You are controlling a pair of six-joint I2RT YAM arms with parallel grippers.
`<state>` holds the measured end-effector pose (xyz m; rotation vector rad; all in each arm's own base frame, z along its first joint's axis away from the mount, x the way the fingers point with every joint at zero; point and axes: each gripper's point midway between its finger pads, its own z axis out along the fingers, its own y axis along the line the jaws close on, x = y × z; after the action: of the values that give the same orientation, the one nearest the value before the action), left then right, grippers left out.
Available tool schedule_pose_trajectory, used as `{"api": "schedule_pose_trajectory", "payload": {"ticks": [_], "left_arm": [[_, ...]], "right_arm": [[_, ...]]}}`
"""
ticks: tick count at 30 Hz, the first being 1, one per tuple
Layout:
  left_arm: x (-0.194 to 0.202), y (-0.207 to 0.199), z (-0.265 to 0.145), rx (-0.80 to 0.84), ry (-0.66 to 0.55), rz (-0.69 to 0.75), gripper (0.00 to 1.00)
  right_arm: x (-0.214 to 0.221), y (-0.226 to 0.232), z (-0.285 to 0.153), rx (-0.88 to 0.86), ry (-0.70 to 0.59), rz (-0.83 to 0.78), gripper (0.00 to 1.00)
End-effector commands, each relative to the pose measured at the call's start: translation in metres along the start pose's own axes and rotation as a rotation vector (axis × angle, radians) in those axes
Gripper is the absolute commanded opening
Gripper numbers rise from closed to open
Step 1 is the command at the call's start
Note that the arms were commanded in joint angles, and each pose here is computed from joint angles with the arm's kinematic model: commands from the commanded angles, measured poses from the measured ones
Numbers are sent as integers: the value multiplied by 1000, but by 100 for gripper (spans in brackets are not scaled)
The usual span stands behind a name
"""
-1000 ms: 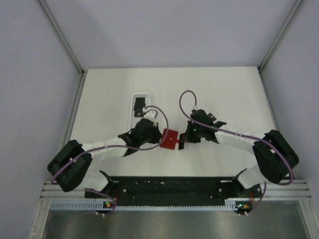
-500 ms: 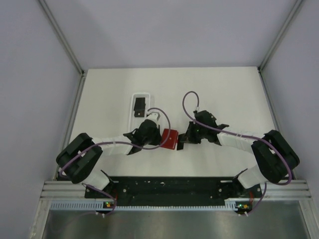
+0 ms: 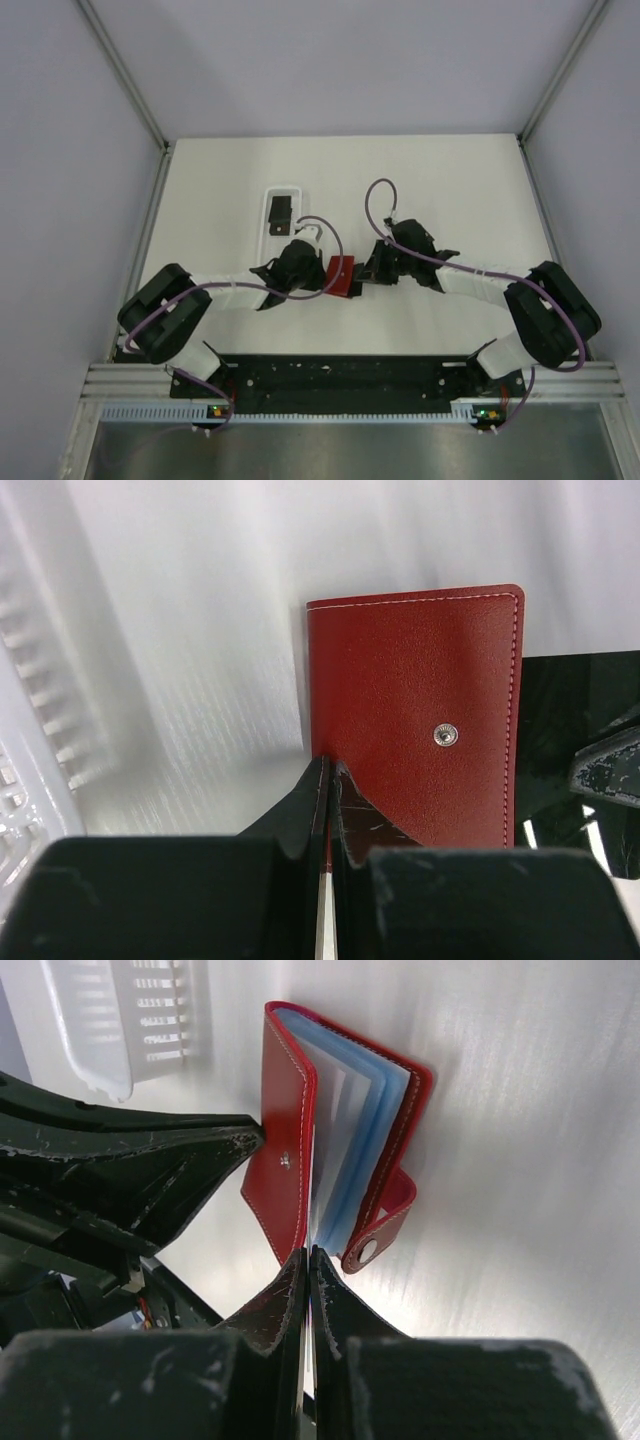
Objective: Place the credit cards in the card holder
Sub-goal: Open the card holder at the center of the board.
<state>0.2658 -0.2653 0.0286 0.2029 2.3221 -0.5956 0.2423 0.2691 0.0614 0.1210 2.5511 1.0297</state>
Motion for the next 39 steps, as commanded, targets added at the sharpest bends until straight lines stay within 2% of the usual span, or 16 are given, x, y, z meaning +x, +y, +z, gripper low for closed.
{"api": "schedule_pose_trajectory", "payload": {"ticks": [1,10,21,25,31,39], "left_arm": [[10,-2,5,21,46,-8,0],[28,-40,-2,171,86,-21,0],[44,-89,-20,325,113,-98,0],[48,-86,-22,316,116,-116,1],[57,-68,-29,265,111,-119,2],[64,-36,-46,154,82,-145,2]], "right_arm": [[-9,16,-2,-79,-32,-15,0],[-7,18,-9,-110,-48,-30,0],[0,31,-54,-132,-78,-107,0],[6,34,-61,-149,-52,-127,0],[19,22,-46,-143,8,-105,0],[15,27,-28,-191,18,-80,0]]}}
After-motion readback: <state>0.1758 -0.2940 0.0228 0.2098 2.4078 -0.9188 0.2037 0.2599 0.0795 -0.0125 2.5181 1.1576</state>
